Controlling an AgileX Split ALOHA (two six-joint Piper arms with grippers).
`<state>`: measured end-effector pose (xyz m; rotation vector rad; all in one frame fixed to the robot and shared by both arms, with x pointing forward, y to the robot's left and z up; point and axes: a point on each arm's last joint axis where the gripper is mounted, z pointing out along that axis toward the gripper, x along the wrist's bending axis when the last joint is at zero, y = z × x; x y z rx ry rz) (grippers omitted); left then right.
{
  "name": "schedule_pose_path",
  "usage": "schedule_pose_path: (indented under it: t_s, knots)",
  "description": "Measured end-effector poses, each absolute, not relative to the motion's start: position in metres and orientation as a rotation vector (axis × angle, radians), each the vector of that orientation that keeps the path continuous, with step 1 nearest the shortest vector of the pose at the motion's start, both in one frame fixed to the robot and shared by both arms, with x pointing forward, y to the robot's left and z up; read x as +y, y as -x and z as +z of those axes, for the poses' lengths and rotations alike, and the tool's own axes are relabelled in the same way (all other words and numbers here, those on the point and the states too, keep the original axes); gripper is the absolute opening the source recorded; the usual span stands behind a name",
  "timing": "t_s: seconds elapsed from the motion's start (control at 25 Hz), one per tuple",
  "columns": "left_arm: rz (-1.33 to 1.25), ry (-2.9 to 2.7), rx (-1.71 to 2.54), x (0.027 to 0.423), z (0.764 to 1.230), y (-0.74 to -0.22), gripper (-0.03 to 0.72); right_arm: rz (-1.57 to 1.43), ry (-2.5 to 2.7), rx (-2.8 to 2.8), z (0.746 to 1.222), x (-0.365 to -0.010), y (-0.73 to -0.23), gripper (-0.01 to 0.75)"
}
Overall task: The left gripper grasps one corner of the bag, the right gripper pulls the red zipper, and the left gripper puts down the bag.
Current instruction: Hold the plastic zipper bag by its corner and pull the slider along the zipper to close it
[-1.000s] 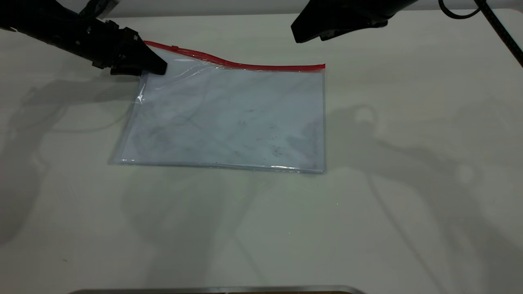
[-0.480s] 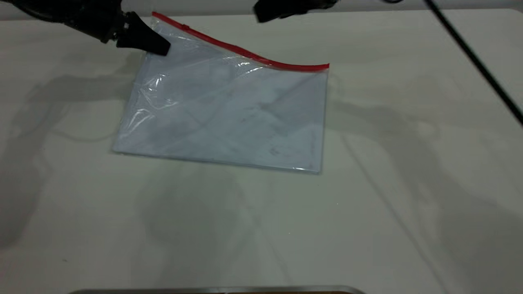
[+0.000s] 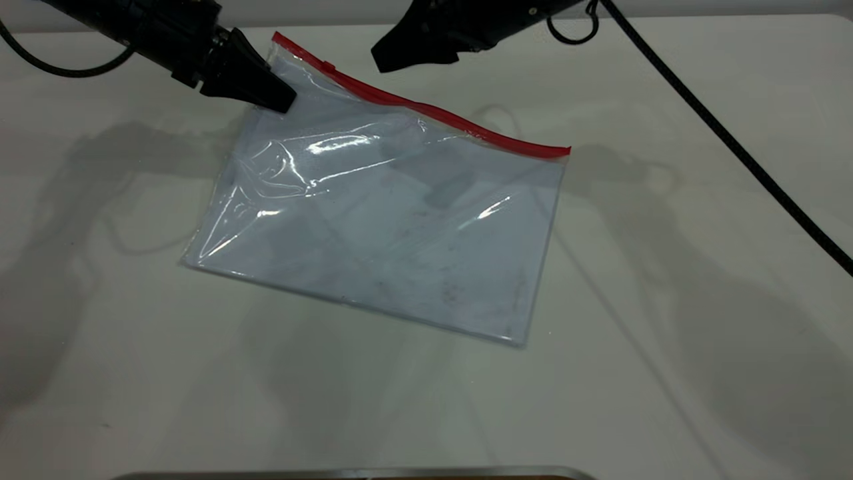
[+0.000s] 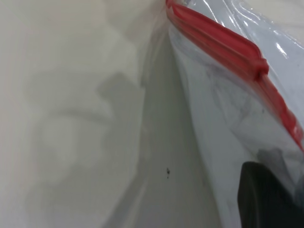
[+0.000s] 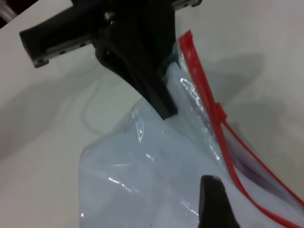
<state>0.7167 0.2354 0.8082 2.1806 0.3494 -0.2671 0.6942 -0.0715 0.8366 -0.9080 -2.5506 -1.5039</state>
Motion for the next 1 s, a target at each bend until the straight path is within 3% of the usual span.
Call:
schedule_pose_path:
  t_s: [0.48,1.0]
  knots:
    - [-0.283,-2.211,0.138,0.184,0.81,-0.707,0.054,-1.515,0.943,-2.51,0.819,-0.064,-0.691,0.483]
    - [-0.284,-2.206,0.136,0.181,0.81,-0.707,0.054,-1.492,0.897,-2.51,0.815,-0.063,-0.688,0.402]
